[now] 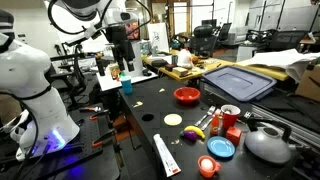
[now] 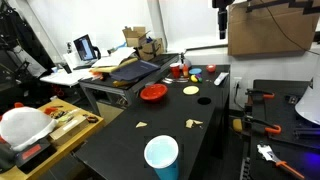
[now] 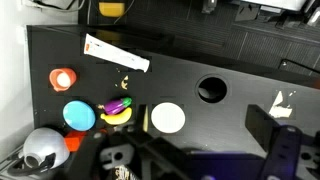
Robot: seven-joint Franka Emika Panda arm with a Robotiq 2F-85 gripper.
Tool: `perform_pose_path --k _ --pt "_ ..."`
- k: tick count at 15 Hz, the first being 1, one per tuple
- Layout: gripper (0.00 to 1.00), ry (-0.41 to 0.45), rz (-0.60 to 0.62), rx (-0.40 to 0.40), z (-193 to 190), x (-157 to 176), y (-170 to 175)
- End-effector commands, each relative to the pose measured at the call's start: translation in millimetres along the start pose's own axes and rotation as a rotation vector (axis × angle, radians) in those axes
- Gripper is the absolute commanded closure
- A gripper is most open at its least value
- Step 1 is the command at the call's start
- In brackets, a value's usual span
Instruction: Move the toothpaste tube and red bowl to the left.
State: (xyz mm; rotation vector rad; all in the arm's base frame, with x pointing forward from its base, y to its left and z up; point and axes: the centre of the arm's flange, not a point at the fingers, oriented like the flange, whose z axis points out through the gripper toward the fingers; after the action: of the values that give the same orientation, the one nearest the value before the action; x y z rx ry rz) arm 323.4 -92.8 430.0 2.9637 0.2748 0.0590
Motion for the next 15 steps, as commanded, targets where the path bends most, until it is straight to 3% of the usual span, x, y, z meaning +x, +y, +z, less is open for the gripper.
perform_pose_path --k 1,15 --pt "0.0 0.0 0.0 0.0 0 0 0" --pt "0.0 -0.011 0.002 0.011 10 8 8"
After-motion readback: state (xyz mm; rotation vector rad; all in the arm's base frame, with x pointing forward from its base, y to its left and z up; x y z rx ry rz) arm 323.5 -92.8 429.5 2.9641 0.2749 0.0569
